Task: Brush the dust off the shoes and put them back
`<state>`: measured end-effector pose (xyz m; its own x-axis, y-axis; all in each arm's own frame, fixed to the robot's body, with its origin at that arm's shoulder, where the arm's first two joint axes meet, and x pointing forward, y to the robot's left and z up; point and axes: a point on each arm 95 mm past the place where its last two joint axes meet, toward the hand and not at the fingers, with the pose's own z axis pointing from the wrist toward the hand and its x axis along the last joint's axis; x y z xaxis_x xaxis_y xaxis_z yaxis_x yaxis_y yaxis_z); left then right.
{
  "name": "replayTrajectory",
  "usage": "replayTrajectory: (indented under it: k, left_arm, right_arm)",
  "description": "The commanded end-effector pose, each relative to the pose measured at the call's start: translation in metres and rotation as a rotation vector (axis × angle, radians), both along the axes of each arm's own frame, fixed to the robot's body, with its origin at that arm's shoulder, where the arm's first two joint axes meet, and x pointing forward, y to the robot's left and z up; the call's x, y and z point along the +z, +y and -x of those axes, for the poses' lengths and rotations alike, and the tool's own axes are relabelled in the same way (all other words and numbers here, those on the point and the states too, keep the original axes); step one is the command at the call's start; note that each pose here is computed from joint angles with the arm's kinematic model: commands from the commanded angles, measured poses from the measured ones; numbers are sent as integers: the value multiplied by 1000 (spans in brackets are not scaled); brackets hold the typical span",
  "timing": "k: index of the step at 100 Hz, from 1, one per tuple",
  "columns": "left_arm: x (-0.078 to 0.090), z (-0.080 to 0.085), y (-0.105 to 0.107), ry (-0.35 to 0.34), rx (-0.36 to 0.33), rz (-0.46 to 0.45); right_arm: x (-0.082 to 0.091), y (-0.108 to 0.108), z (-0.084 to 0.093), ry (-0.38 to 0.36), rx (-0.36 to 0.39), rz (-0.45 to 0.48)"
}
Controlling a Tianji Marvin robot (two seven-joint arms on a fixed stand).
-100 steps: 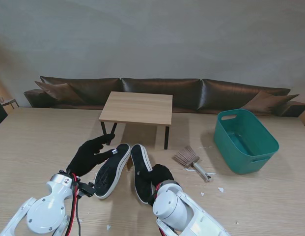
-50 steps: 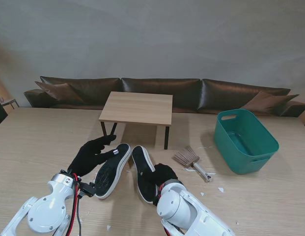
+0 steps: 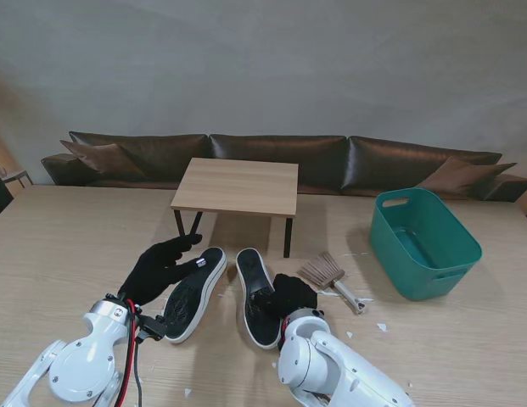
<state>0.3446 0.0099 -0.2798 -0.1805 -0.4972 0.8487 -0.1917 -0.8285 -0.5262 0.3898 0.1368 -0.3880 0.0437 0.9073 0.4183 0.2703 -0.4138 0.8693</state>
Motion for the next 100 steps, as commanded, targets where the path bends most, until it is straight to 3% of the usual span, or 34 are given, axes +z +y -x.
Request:
replayTrajectory:
  k: [1, 33, 100]
  left_arm:
    - [-3, 2, -3, 19, -13, 8]
    - [-5, 3, -3, 35, -16, 10]
    - [-9, 5, -5, 70, -24, 19]
  right_arm:
    - [-7, -3, 1, 5, 18, 21]
    - [-9, -7, -2, -90, 93, 168]
    - [-7, -15, -2, -96, 201, 246]
